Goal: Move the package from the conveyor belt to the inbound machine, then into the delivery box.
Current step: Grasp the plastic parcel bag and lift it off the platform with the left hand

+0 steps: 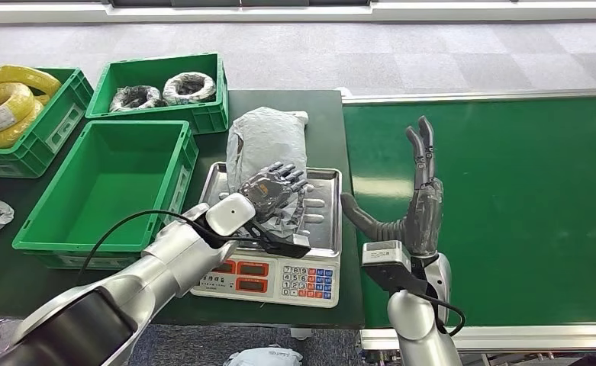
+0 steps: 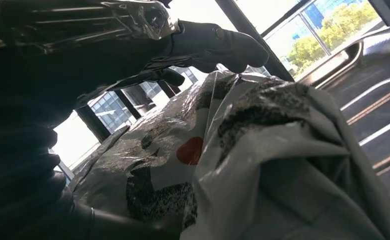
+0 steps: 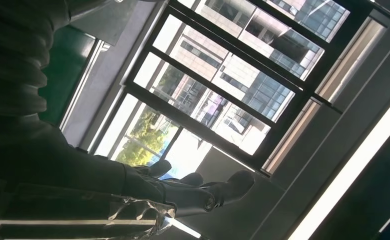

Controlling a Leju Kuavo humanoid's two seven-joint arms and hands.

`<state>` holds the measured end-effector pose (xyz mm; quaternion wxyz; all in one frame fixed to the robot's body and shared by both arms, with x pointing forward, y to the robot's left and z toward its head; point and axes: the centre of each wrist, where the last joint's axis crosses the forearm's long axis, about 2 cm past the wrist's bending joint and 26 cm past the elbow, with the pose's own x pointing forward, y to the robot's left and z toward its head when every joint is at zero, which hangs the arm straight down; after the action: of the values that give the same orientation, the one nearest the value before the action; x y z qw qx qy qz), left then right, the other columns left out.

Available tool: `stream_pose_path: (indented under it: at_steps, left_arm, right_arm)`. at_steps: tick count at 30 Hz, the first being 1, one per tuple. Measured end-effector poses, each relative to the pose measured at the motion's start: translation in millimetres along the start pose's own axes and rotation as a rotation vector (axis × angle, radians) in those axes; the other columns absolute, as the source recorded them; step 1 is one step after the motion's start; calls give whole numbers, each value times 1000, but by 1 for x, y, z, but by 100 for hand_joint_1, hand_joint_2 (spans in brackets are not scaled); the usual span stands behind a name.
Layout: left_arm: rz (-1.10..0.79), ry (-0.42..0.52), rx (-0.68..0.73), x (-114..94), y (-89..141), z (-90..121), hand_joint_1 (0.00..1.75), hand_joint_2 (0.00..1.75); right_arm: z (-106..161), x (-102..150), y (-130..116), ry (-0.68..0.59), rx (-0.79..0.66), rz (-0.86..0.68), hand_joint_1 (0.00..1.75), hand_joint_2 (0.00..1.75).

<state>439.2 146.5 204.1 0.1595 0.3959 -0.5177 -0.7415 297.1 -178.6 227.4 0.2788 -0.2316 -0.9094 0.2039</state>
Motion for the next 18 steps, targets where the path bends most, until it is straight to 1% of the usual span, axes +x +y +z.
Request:
stream_pose_path:
  at_steps: [2,7,12,18]
  left_arm:
    - [3,-15,-29,-4,-2,0,175,175]
    - [-9,8,-48,-20,-3,3,175,175]
    - [-11,14,-54,-23,-5,5,175,175]
    - [-9,44,-82,-41,-22,18,175,175]
  right_arm:
    - [1,0,0,-6,-8,1,0,175]
    - [-3,3,-1,-24,-24,-6,0,175]
    - [-4,4,-1,-26,-25,-9,0,175]
    - [-6,3,0,-45,-17,-17,0,175]
